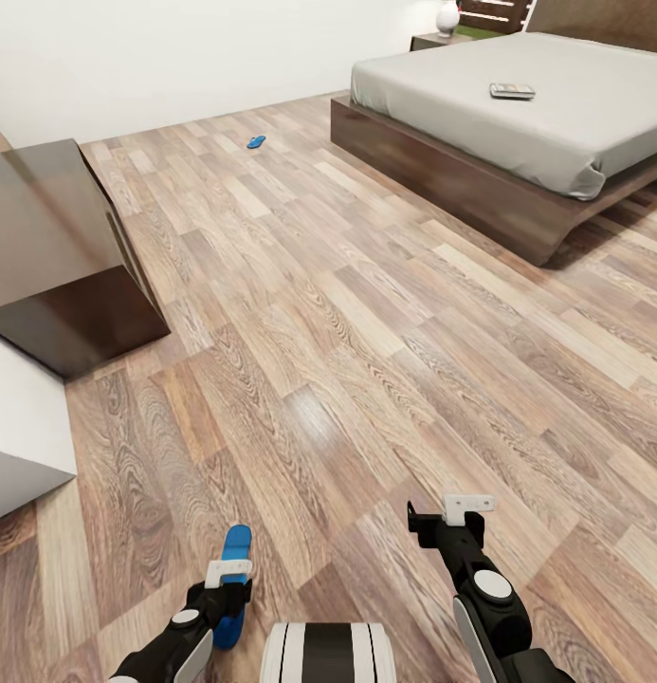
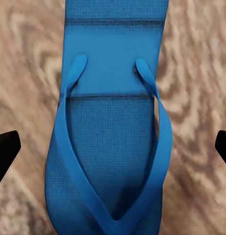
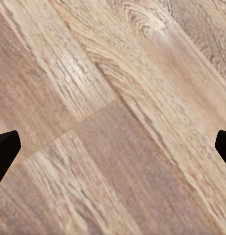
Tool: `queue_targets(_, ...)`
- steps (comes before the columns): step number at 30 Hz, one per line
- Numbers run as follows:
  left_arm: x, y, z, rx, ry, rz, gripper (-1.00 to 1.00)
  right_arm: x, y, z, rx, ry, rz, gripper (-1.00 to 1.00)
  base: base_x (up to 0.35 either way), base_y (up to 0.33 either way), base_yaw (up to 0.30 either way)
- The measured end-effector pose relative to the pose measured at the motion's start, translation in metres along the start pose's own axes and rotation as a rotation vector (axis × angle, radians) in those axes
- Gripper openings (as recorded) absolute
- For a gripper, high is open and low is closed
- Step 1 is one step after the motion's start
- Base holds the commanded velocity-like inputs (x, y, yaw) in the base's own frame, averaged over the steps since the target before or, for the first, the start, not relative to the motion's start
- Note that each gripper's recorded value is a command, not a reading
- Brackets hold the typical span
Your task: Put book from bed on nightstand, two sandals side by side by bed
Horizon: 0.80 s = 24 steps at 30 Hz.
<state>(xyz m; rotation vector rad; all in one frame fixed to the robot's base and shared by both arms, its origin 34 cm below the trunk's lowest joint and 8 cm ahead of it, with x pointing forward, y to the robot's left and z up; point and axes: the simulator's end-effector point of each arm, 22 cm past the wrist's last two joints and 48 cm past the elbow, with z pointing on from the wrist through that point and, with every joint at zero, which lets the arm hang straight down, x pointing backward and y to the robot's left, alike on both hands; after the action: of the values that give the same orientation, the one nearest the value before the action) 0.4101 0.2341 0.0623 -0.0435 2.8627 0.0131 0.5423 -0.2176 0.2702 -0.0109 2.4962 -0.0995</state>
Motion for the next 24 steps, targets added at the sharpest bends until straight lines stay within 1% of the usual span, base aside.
queue_targets(11,-0.02,0.0,0.0,0.003,-0.04,-0.002,1.0,0.0,0.0,0.0,0.0,0.0,0.0,1.0,0.0,0.0,0.0)
queue_targets(18,-0.029,0.001,0.001,0.002,-0.054,-0.002,1.0,0.0,0.0,0.0,0.0,0.0,0.0,1.0,0.0,0.0,0.0)
queue_targets(24,-0.025,0.001,0.008,0.001,-0.041,-0.002,1.0,0.011,0.001,0.006,-0.001,0.024,-0.001,1.0,0.0,0.0,0.0)
